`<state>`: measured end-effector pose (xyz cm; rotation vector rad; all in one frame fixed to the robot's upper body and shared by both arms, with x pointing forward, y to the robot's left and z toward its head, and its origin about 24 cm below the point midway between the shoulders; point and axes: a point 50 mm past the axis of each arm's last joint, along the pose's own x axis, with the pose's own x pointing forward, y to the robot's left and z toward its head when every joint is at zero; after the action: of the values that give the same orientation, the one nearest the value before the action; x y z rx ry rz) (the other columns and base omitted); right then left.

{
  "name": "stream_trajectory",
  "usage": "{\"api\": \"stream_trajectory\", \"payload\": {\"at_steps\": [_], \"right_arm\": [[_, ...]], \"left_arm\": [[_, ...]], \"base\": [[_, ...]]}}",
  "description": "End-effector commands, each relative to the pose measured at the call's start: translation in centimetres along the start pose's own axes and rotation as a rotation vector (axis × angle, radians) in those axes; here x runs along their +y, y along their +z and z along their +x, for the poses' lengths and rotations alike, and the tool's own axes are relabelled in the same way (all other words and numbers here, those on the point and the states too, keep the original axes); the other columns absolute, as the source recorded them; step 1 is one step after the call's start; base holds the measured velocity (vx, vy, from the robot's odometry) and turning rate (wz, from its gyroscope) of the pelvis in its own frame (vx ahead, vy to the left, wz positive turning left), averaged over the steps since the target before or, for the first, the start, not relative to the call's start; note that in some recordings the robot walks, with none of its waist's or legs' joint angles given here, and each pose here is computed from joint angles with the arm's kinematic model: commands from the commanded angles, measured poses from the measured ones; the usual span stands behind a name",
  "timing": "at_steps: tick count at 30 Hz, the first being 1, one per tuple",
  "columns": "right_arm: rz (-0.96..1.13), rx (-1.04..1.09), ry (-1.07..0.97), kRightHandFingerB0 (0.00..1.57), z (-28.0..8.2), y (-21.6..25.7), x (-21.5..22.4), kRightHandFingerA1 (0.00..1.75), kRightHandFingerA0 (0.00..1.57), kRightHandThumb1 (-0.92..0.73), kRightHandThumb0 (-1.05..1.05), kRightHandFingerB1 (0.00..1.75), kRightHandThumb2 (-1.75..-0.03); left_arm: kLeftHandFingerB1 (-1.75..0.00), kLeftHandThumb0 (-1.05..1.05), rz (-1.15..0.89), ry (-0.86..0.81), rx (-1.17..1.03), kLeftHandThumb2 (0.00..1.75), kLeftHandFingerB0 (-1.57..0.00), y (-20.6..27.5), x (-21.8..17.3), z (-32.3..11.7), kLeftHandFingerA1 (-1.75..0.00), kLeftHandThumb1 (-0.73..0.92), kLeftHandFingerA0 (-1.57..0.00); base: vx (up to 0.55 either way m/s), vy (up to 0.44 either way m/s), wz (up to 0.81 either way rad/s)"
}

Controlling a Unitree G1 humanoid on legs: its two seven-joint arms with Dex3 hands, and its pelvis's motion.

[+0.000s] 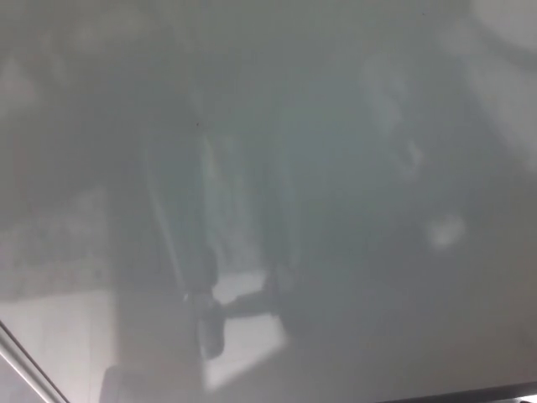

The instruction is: A white board is being place on the right hand side and parallel to the robot and the robot uses its left hand to grab on the leftside of the whiteboard and drag the whiteboard from the right hand side to the left hand side

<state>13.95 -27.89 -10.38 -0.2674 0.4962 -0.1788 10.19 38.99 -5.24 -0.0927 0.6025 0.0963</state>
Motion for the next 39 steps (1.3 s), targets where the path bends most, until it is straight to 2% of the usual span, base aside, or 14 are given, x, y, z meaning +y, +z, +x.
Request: {"api": "stream_trajectory", "payload": {"at_steps": [1,11,26,27,28,29,30,31,32,39], "right_arm": [[-0.019,0.004,-0.008,0.28,-0.1,0.0,-0.8,0.64,0.56,-0.70,-0.60,0.51,-1.08],[-0.020,0.009,-0.017,0.28,-0.2,-0.2,-0.7,0.64,0.56,-0.69,-0.57,0.52,-1.08],[-0.031,0.010,-0.017,0.29,-0.3,-0.3,-0.9,0.66,0.58,-0.68,-0.52,0.53,-1.08],[-0.025,0.012,-0.017,0.28,-0.3,-0.3,-0.9,0.66,0.58,-0.67,-0.53,0.52,-1.08],[-0.022,0.013,-0.017,0.28,-0.3,-0.3,-0.9,0.66,0.58,-0.67,-0.53,0.52,-1.08],[-0.021,0.012,-0.016,0.28,-0.4,-0.4,-0.9,0.66,0.59,-0.67,-0.53,0.52,-1.08],[-0.017,0.014,-0.019,0.28,-0.4,-0.4,-0.9,0.65,0.57,-0.69,-0.56,0.52,-1.08],[-0.017,0.014,-0.019,0.28,-0.4,-0.4,-0.9,0.65,0.57,-0.69,-0.56,0.52,-1.08],[-0.002,0.013,-0.020,0.28,-0.4,-0.4,-0.9,0.65,0.57,-0.68,-0.56,0.52,-1.07],[-0.055,-0.010,-0.026,0.28,0.3,0.5,-1.1,0.65,0.58,-0.71,-0.58,0.51,-1.09]], "left_arm": [[-0.02,-0.87,0.016,-0.013,0.034,1.10,0.00,-0.4,-0.1,0.0,-0.04,0.90,0.00],[0.00,-0.94,0.009,-0.016,0.083,1.10,0.00,-0.8,-0.1,0.0,-0.01,0.85,0.00],[-0.05,-0.87,0.018,-0.009,0.078,1.09,0.00,-0.8,-0.2,0.1,-0.06,0.84,0.00],[0.00,-0.76,0.036,-0.014,0.085,0.97,0.00,-0.8,-0.2,0.0,0.00,0.77,0.00],[0.00,-0.76,0.043,-0.016,0.088,0.97,0.00,-0.8,-0.2,0.0,0.00,0.77,0.00],[0.00,-0.73,0.053,-0.017,0.093,0.74,0.00,-0.8,-0.2,0.0,0.00,0.92,0.00],[-0.01,-0.76,0.044,-0.013,0.086,0.99,0.00,-0.8,-0.2,0.0,0.00,0.80,0.00],[-0.01,-0.76,0.043,-0.012,0.086,0.99,0.00,-0.8,-0.2,0.0,0.00,0.80,0.00],[0.00,-0.70,0.057,-0.019,0.090,0.77,0.00,-0.7,-0.2,0.0,0.00,0.92,0.00],[0.00,-0.65,0.032,0.013,0.030,0.73,0.00,0.1,-0.4,0.8,0.00,0.92,0.00]], "base": [[0.00,0.000,0.00],[0.00,0.000,0.00],[0.00,0.000,0.00],[0.00,0.000,0.00],[0.00,0.000,0.00],[0.00,0.000,0.00],[0.00,0.000,0.00],[0.00,0.000,0.00],[0.00,0.000,0.00],[0.00,0.000,0.00]]}}
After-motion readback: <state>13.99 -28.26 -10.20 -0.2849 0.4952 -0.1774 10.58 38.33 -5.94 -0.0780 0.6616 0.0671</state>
